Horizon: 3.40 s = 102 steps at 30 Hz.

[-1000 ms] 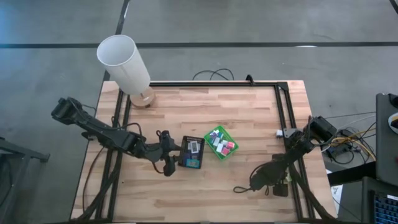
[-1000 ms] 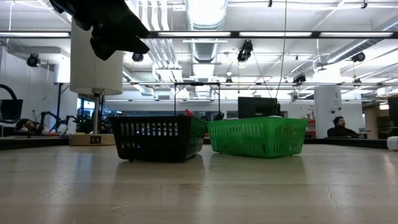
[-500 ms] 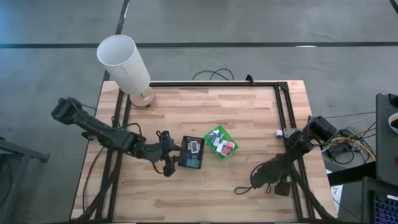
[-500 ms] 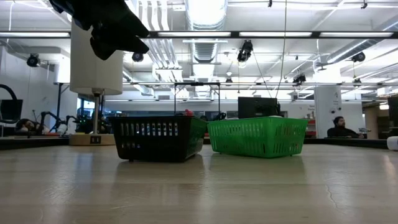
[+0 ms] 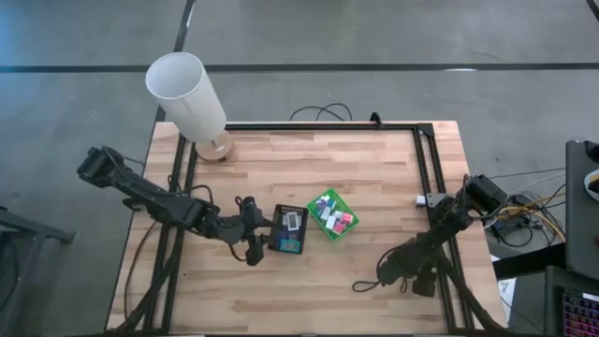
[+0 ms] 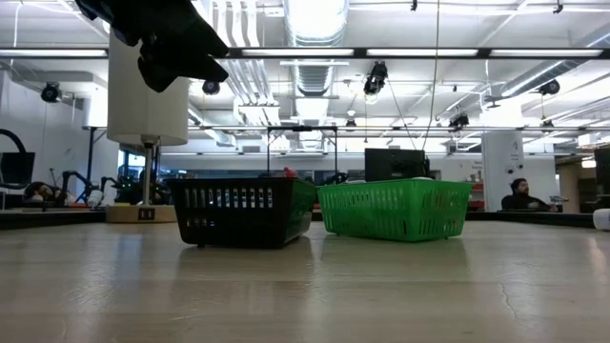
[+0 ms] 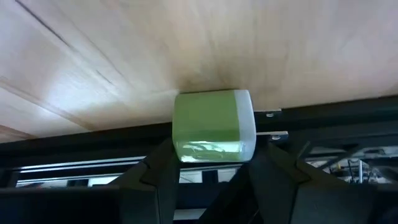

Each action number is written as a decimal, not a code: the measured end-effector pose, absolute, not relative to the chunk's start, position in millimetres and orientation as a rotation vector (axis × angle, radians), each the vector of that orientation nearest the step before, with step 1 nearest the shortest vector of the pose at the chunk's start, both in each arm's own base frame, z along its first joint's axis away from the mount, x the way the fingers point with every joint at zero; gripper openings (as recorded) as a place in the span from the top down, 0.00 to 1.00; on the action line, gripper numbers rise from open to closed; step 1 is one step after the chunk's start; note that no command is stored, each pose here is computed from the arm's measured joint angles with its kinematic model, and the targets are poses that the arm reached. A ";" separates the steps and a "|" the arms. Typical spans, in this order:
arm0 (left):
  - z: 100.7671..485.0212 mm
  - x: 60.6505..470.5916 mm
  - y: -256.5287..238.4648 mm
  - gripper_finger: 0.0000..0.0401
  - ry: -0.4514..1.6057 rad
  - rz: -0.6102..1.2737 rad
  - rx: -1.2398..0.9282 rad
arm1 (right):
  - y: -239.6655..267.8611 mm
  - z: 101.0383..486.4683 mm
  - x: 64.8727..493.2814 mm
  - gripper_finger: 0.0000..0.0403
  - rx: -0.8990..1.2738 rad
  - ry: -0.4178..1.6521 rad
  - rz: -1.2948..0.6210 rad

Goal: Pick & Place Office items
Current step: Put the green charger adapter into the green basket, then put the white black charger adapter into the green basket

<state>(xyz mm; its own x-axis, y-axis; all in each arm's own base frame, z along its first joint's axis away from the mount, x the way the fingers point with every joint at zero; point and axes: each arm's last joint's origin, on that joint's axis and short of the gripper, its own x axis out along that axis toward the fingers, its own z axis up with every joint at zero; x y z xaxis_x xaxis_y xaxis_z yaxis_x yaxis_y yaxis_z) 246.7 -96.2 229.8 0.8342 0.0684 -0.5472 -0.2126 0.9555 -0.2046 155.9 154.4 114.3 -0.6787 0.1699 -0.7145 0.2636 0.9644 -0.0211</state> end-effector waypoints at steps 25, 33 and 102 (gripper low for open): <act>229.7 246.7 -96.2 0.53 0.566 0.151 -0.263 | 179.2 175.2 180.5 0.63 0.069 2.064 -0.316; 229.7 246.7 -96.3 0.53 0.564 0.161 -0.300 | 179.8 222.2 197.9 0.63 -0.046 1.645 -0.451; 229.8 246.7 -96.4 0.53 0.558 0.186 -0.395 | 71.5 196.7 305.9 0.38 -0.086 1.013 -0.402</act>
<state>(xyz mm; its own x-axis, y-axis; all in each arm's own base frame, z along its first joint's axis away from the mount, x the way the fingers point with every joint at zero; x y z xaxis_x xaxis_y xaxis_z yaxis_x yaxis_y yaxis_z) 246.7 -96.4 229.8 0.8344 0.0651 -0.5473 -0.2763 0.9086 -0.3132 305.9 71.5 196.7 0.4630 -0.3663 -0.8071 0.2872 0.9235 -0.2543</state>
